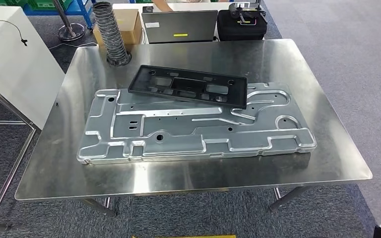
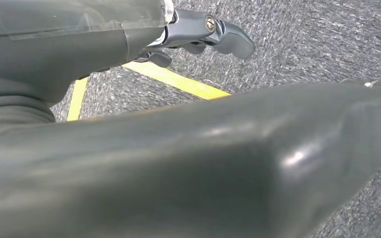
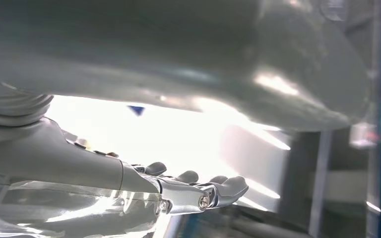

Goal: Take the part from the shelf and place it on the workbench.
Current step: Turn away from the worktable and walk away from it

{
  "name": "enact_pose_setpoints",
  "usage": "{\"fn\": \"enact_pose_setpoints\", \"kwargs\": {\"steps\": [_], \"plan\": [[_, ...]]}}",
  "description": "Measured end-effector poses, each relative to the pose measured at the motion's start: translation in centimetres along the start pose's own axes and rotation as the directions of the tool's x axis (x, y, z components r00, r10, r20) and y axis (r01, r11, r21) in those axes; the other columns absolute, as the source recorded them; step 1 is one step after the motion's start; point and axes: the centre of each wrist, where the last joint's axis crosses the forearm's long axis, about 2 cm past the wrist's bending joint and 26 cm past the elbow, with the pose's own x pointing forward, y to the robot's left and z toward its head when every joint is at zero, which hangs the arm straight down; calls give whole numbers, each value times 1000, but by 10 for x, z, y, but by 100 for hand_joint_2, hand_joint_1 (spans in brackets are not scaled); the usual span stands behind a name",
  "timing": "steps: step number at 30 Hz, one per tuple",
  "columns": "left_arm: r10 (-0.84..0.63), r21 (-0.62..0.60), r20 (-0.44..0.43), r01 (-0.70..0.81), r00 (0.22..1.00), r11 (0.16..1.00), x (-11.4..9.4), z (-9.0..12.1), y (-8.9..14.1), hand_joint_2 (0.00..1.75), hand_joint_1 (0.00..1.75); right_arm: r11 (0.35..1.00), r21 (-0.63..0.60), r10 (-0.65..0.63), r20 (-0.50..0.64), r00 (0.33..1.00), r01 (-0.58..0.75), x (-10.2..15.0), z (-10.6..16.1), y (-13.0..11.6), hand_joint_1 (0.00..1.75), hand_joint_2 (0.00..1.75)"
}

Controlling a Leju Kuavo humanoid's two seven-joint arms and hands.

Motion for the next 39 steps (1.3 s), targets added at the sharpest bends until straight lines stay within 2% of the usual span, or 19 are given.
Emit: {"fn": "enact_pose_setpoints", "kwargs": {"steps": [5, 10, 13, 17, 20, 24, 27, 32, 36, 39], "plan": [[4, -4, 4, -4, 1000, 1000, -2, 2, -4, 0, 0, 978, 186, 126, -162, 979, -95, -39, 55, 4, 0, 0], [4, -3, 2, -4, 1000, 1000, -3, 3, -7, 0, 0, 915, 384, 265, -349, 899, -121, -74, 124, 0, 0, 0], [4, -3, -2, -4, 1000, 1000, -5, 4, -7, 0, 0, 886, 451, 317, -425, 848, -106, -84, 152, -4, 0, 0], [5, -5, -2, -5, 1000, 1000, -5, 4, -10, 0, 0, 853, 514, 365, -471, 803, -87, -92, 175, -3, 0, 0], [5, 1, -7, -5, 1000, 1000, -7, 6, -11, 0, 0, 781, 621, 451, -495, 743, -60, -98, 205, -10, 0, 0], [4, 2, -17, -4, 1000, 1000, -11, 9, -12, 0, 0, 642, 766, 587, -498, 638, 7, -91, 246, -25, 0, 0], [5, 0, -18, -5, 1000, 1000, -12, 9, -13, 0, 0, 590, 804, 640, -515, 570, 64, -81, 266, -32, 0, 0], [8, -4, -11, -8, 1000, 1000, -9, 7, -15, 0, 0, 558, 821, 675, -534, 509, 122, -70, 280, -33, 0, 0], [10, -12, -7, -10, 1000, 1000, -9, 8, -19, 0, 0, 430, 880, 757, -473, 451, 200, -54, 294, -30, 0, 0], [8, -14, -5, -8, 1000, 1000, -10, 9, -20, 0, 0, 340, 900, 790, -431, 437, 272, -39, 305, -29, 0, 0]]}}
